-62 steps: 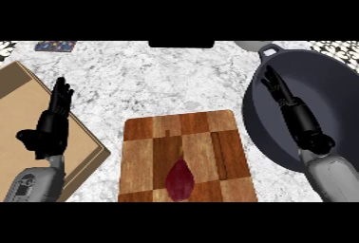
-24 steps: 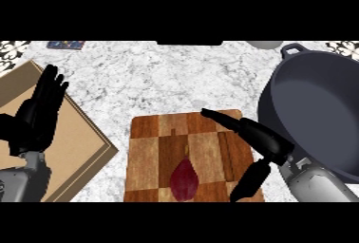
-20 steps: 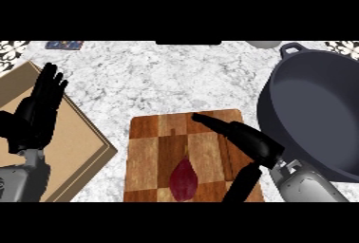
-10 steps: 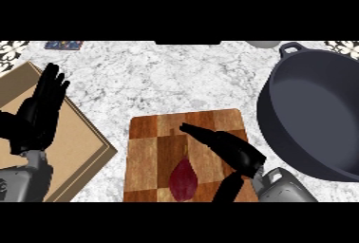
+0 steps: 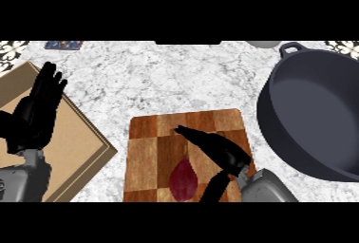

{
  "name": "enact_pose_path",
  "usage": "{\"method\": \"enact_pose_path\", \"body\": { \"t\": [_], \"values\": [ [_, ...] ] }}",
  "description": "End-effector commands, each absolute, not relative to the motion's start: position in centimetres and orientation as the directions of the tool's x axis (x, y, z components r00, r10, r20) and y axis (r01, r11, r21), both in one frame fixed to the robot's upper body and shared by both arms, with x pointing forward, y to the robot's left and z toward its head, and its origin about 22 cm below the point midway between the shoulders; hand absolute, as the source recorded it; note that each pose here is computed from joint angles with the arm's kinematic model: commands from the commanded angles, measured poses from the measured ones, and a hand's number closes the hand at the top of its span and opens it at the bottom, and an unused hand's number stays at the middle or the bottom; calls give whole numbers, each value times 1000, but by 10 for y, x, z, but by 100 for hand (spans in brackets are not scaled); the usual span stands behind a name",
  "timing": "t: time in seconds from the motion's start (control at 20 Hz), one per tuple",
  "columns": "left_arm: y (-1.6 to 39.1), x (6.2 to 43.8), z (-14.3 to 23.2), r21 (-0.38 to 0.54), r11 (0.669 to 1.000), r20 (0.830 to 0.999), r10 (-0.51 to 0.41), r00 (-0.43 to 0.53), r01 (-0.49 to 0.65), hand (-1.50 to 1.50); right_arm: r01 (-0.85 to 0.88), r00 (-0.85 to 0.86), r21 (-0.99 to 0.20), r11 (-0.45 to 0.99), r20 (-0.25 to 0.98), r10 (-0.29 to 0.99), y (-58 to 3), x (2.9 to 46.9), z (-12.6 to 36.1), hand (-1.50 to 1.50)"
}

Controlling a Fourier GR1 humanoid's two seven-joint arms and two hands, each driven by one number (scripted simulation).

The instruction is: Pick the pear from the cutting board and place it in the pot

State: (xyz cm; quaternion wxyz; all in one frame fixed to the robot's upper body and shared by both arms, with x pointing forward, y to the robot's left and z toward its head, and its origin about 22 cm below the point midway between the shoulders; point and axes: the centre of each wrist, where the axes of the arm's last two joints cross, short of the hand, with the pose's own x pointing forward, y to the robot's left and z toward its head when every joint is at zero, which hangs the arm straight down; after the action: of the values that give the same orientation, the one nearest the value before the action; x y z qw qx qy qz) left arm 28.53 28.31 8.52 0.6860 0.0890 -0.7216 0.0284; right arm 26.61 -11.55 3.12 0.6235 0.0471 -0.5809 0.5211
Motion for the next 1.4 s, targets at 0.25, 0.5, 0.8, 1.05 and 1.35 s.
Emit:
{"method": "enact_pose_path", "body": {
  "t": [0.25,0.5,0.8,1.05,1.35],
  "values": [
    [266,281,81,70,980,995,-82,-62,-184,0,-704,-210,-565,430,744,635,-90,259,25,-150],
    [295,279,82,84,980,995,-91,-35,-180,0,-718,-194,-551,426,746,636,-88,257,-15,-150],
    [260,284,99,76,985,995,-84,-51,-155,0,-668,-366,-652,358,707,606,-89,275,-26,150],
    [274,295,82,79,981,996,-86,-31,-179,0,-685,-361,-638,352,716,597,-87,266,-11,150],
    [296,281,75,81,972,996,-88,-23,-222,0,-613,-433,-772,169,508,745,-93,180,3,150]
  ]
}}
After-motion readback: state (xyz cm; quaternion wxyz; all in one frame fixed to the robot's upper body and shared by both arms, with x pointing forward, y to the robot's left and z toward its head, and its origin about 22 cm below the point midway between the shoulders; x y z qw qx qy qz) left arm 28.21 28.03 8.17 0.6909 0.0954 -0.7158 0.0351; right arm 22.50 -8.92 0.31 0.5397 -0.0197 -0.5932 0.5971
